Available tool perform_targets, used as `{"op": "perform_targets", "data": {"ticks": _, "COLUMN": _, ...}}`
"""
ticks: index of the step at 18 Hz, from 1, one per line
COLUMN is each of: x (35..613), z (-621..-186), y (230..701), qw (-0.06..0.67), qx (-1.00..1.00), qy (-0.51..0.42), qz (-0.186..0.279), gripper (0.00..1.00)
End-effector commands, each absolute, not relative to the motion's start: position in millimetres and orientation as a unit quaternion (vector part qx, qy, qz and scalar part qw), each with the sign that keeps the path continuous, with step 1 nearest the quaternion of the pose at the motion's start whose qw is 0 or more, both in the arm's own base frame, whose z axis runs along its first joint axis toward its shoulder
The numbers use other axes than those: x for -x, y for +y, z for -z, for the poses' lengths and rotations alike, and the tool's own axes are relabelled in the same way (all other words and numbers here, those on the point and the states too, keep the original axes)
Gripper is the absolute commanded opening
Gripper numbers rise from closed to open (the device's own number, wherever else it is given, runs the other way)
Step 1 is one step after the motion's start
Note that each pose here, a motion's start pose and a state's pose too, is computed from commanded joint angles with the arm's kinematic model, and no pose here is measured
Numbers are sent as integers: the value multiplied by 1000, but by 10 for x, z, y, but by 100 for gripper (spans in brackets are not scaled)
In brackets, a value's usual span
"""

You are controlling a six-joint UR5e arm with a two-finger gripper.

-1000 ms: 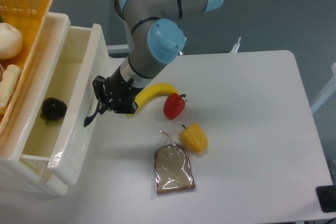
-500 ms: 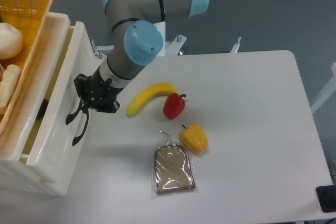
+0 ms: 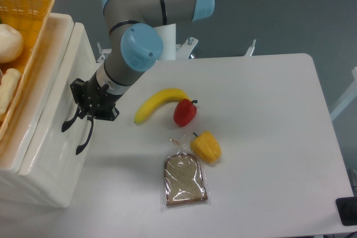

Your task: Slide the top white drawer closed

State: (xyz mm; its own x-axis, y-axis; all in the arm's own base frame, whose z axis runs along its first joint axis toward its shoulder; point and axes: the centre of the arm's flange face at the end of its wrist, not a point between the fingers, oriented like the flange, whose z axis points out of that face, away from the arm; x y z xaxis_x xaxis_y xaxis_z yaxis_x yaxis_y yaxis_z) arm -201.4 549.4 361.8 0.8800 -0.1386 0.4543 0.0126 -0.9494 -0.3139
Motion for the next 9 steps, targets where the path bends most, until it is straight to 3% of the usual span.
{"op": "perform_targets", "data": {"ticks": 1, "x": 2030, "z": -3607, "y": 5498, "qw": 155, "qx": 957, "qy": 33, "qz": 242, "gripper": 0}}
{"op": "perform_targets", "data": {"ticks": 3, "x": 2149, "z": -3609, "y": 5454, "qw": 159, "qx": 958, "qy": 27, "qz": 239, "gripper": 21}}
{"op": "perform_targets", "data": {"ticks": 4, "x": 2289, "z": -3617, "y": 5394, "qw": 163, "qx": 958, "qy": 18, "qz": 235, "gripper": 45}}
{"op": "perform_targets", "data": {"ticks": 6, "x": 2581, "z": -3666, "y": 5292, "qw": 174, "qx": 959, "qy": 2, "qz": 225, "gripper": 74}}
{"op": "perform_targets", "data": {"ticks": 7, "x": 2724, "z": -3719, "y": 5245, "qw": 179, "qx": 960, "qy": -8, "qz": 217, "gripper": 100}}
{"op": "perform_targets", "data": {"ticks": 9, "x": 3026, "z": -3794, "y": 5141, "qw": 185, "qx": 962, "qy": -28, "qz": 201, "gripper": 100}}
